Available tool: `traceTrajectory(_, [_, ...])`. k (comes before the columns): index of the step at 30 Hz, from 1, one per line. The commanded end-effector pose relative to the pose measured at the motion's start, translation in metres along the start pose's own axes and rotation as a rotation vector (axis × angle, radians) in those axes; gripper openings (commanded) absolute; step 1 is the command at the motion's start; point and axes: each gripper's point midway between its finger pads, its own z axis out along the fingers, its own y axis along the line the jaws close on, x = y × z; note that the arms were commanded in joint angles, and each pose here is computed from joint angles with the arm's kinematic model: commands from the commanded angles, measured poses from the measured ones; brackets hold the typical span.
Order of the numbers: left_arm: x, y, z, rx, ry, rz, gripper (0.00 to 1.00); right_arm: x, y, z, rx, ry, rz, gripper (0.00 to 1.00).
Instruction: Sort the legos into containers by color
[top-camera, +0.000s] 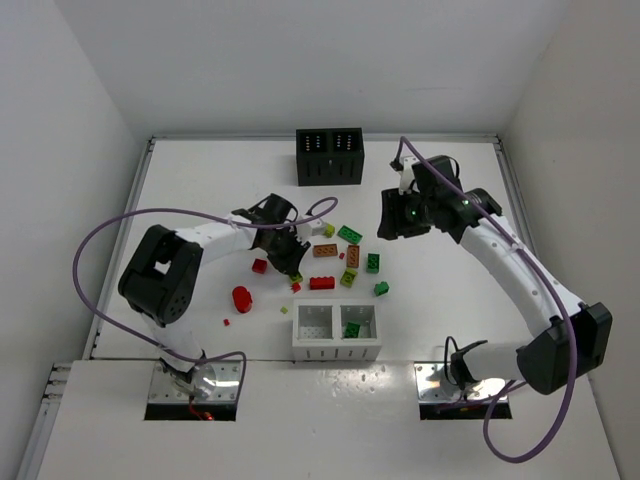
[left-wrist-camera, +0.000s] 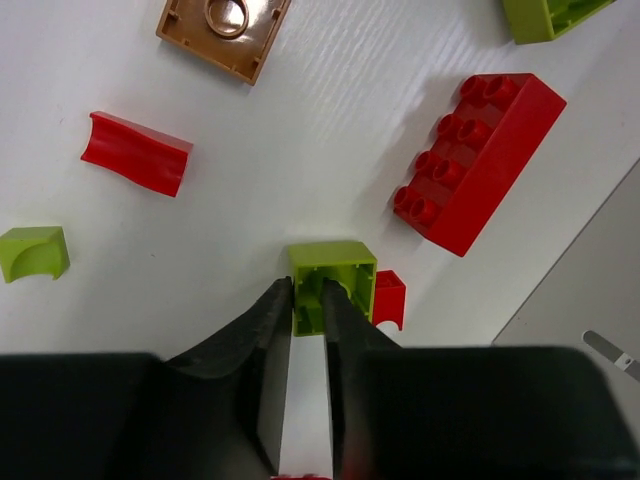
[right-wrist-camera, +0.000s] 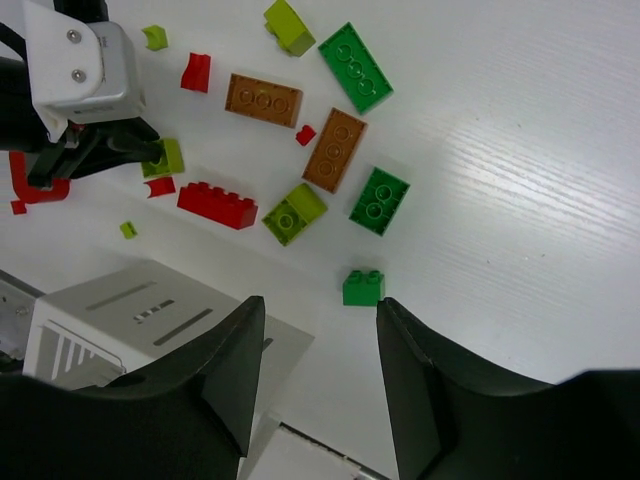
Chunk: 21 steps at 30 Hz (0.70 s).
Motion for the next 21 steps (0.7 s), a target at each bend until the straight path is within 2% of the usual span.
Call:
traceTrajectory(1, [-0.012,-0.002,0.002,0.010,-0.030,0.022,0.21,-0.016,0.006,-0.008,-0.030,-0.039,0.023,0.49])
traceTrajectory(6, [-0.001,-0.002,0.006,0.010,-0.001,0.011,0.09,-0.012,0.011,-0.008,-0.073,-0.022,0.031,0.49])
traceTrajectory(7, [-0.001,-0.002,0.006,0.010,-0.001,0.011,0.02,-0.011,0.014,-0.008,-0.090,-0.019,0.020,0.49])
traceTrajectory(8, [-0.001,-0.002,0.006,0.010,-0.001,0.011,0.00,-0.007,0.017,-0.007,-0.112,-0.006,0.021,0.49])
traceTrajectory(12, [-0.009,0.000,-0.005,-0.008,-0.043,0.029,0.00,0.000,0.025,-0.004,-0.179,0.021,-0.038,0.49])
traceTrajectory(15, [-0.022,0.003,-0.021,-0.034,-0.096,0.050,0.00,0.006,0.017,-0.002,-0.163,0.045,-0.119,0.49])
traceTrajectory(21, [-0.057,0.014,-0.069,-0.112,-0.225,0.084,0.00,0.013,0.005,0.003,-0.116,0.070,-0.130,0.48])
